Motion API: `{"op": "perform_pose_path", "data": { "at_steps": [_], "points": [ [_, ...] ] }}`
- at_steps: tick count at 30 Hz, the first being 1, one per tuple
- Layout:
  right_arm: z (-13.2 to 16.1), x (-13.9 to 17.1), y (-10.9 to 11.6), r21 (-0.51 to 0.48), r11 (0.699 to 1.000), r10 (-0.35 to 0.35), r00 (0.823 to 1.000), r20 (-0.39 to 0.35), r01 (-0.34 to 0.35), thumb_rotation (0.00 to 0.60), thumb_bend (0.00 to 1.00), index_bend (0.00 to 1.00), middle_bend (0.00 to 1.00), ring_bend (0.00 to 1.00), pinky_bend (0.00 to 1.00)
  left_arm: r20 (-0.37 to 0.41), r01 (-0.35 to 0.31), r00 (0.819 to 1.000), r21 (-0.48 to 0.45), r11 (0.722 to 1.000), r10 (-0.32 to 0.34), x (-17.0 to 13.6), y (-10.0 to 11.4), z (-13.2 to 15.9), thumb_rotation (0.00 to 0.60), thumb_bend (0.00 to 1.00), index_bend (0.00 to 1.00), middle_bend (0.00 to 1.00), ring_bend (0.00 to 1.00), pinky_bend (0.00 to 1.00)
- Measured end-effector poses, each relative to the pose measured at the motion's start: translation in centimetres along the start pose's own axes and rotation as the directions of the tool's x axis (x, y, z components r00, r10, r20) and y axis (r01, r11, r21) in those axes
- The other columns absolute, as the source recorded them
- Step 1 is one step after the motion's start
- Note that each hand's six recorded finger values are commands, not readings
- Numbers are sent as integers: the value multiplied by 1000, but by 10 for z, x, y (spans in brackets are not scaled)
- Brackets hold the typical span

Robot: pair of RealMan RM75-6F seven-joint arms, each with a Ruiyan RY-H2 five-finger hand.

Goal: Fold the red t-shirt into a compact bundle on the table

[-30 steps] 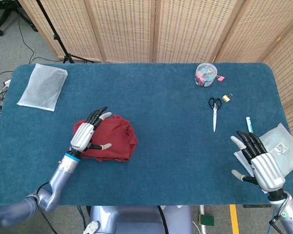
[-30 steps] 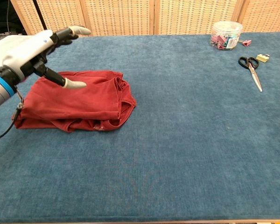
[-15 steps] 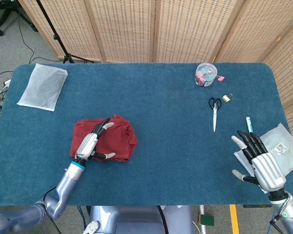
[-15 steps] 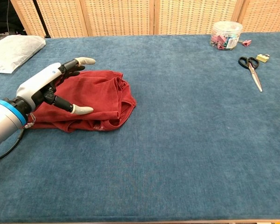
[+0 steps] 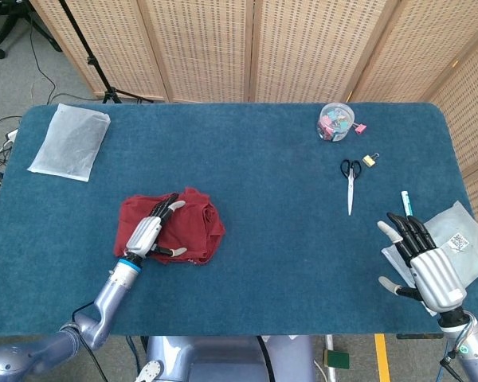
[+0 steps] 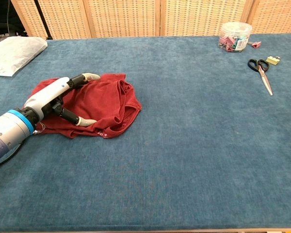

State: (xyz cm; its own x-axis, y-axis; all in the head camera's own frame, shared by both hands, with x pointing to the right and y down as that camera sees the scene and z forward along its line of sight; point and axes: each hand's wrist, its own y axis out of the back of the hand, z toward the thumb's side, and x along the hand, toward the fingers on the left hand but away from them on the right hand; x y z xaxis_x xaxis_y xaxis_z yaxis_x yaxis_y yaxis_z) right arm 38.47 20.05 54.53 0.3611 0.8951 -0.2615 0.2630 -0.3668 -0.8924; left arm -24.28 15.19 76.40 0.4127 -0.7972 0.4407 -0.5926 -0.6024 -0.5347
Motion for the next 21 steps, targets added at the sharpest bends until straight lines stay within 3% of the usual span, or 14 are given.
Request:
{"op": "perform_pose_path", "data": {
  "at_steps": [10, 16, 21],
  "points": [
    [0, 0, 0, -1, 1000, 0, 1000, 1, 0, 600, 52, 0, 0, 0, 0, 43, -34, 999, 6, 999, 34, 0, 8, 10, 600, 0, 0, 0, 0, 0],
    [0, -3, -4, 1, 1000, -10, 1000, 5, 10, 600, 53, 0, 0, 0, 0, 133, -96, 987, -1, 995, 95, -4, 31, 33, 600, 0, 0, 0, 0, 0],
    [0, 1, 0, 4, 1000, -21, 1000, 0, 21, 600, 53, 0, 0, 0, 0, 193, -155, 971, 47, 987, 143, -12, 61, 52, 600, 0, 0, 0, 0, 0]
  ]
}}
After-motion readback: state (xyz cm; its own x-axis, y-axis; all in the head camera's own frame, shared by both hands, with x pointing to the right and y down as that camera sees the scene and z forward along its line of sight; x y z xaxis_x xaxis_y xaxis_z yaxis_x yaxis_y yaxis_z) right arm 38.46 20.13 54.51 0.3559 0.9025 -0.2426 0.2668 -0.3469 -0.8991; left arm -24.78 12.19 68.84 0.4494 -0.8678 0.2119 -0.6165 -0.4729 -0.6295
